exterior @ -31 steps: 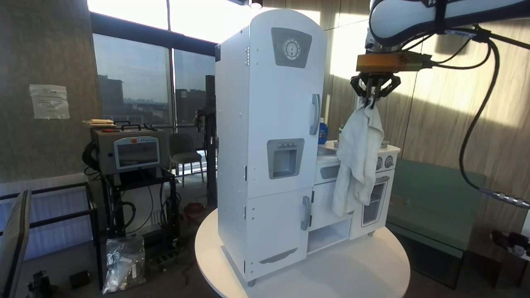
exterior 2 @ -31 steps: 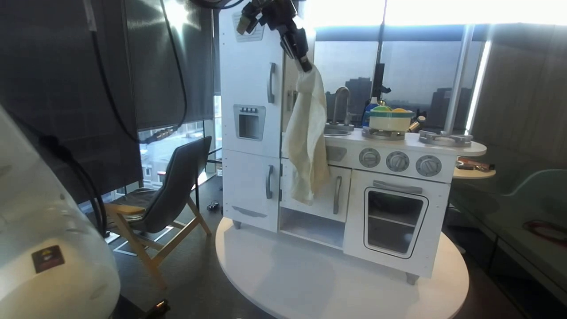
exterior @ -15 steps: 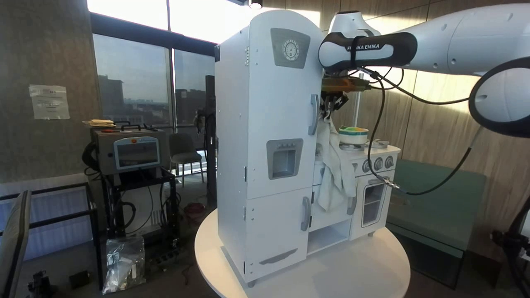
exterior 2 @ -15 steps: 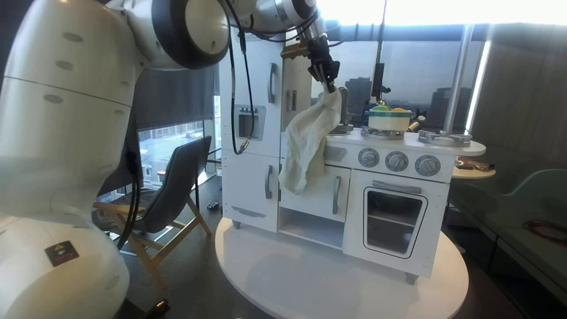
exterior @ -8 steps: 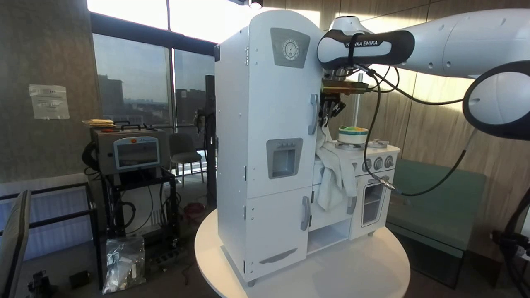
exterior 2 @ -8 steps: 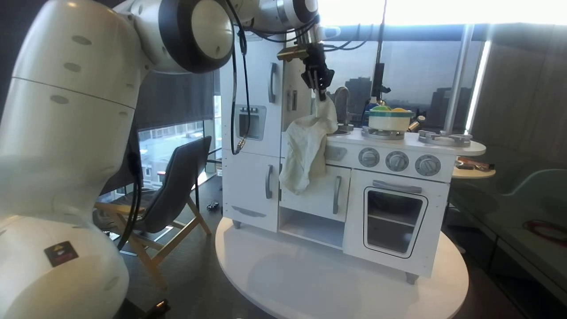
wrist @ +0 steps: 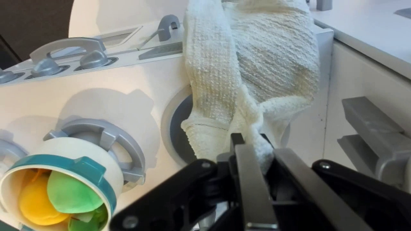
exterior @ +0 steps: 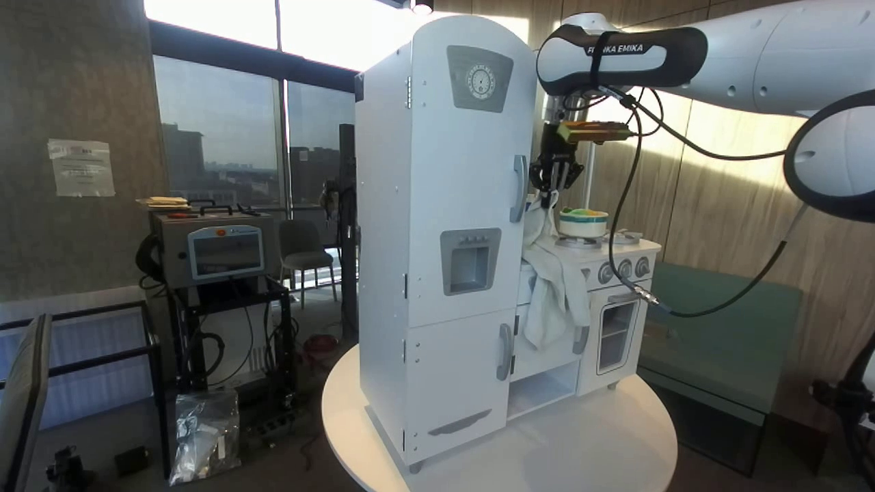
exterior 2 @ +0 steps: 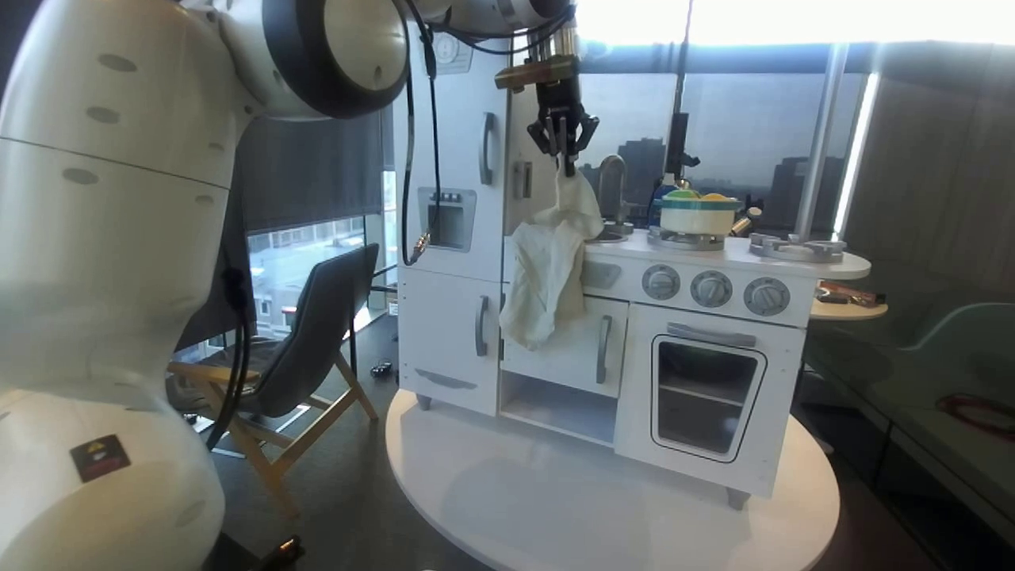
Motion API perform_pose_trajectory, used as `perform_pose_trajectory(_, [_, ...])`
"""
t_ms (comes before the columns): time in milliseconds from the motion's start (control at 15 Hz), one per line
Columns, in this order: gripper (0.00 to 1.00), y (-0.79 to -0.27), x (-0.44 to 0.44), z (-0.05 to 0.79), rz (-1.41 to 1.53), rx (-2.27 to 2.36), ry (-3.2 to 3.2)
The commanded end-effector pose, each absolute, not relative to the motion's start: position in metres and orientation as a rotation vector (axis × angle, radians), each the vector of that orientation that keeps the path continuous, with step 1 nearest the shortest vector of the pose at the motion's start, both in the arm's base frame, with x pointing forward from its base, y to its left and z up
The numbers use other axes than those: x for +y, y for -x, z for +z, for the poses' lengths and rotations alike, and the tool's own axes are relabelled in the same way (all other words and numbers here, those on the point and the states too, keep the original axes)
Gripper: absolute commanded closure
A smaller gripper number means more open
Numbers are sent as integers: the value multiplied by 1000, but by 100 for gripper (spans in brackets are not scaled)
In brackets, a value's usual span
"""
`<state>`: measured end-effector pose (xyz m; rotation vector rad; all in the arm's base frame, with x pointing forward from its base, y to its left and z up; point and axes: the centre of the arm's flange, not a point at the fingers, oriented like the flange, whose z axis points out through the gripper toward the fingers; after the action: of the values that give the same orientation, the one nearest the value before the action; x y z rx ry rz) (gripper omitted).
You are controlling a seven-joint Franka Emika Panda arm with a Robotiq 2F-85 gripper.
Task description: Use the towel to wipe the sink
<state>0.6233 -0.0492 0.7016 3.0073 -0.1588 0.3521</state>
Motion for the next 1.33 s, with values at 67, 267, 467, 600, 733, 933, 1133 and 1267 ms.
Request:
perform_pose_trajectory(67, [86,-626,-75,703,332,-64,-3041])
perform_pose_trajectory(267, [87,-630,-76,694,288,-4,-3058])
perform_pose_trajectory(467, [53,-628,-76,690,256,30,-3091])
perform_pose_trajectory(600, [40,-625,-74,690,246,48,-3103])
perform_pose_trajectory(733, [25,-621,-71,694,257,32,-3107])
perform_pose_trajectory(933, [4,-591,-55,708,275,-11,-3106])
perform_pose_trajectory(1133, [7,-609,-61,703,268,11,-3084])
perform_pose_trajectory(1267, [4,-602,-59,709,273,11,-3083])
